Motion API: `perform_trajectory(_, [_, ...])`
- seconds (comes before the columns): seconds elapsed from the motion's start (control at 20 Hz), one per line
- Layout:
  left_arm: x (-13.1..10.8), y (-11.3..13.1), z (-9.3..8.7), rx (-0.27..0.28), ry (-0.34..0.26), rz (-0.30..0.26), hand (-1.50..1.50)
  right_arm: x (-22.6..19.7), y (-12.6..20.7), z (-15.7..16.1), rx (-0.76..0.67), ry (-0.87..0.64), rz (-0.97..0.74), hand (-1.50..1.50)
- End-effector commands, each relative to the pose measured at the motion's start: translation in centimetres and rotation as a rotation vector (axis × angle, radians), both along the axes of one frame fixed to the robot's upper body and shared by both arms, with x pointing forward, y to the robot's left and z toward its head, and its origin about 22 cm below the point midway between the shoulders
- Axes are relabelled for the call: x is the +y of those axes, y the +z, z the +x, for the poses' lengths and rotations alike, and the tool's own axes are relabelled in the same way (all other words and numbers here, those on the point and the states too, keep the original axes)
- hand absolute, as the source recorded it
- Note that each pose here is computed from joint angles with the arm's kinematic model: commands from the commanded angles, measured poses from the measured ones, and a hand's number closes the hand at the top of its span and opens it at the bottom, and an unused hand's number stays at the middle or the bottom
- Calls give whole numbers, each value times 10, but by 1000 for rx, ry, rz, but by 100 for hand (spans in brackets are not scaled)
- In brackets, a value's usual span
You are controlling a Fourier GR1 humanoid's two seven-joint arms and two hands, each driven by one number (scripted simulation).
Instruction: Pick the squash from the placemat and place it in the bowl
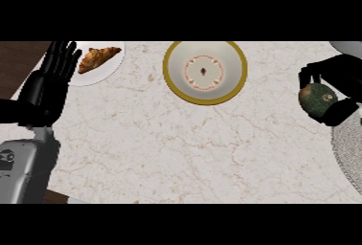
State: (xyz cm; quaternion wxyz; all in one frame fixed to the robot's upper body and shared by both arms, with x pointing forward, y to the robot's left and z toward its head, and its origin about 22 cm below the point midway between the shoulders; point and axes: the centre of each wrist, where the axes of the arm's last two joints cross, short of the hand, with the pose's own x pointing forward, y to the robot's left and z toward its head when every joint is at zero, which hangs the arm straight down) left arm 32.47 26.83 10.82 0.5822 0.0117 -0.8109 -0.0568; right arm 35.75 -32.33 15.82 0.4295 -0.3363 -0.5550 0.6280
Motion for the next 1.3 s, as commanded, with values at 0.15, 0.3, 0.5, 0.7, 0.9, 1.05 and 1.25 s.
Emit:
perform_trajectory(0.15, [-4, 3, 5, 3, 1, 1, 0, -28, 57, 26, -92, 183, 135, 150])
perform_trajectory(0.3, [-11, -5, 5, 15, 0, -14, 0, -29, 78, 36, -135, 291, 259, 150])
perform_trajectory(0.5, [-6, -1, 8, 31, 8, -3, 0, -28, 96, 49, -160, 425, 385, 150])
perform_trajectory(0.7, [-3, -2, 8, 14, 25, -2, 0, -31, 116, 59, -113, 507, 519, 150])
perform_trajectory(0.9, [-4, -6, 7, 40, 25, -2, 0, -13, 130, 72, -18, 591, 600, 150])
perform_trajectory(1.05, [-3, -3, 9, 44, 56, 2, 0, 0, 121, 82, 29, 590, 619, 150])
perform_trajectory(1.25, [6, 0, 6, 28, 49, 13, 0, 39, 135, 95, 104, 625, 612, 150])
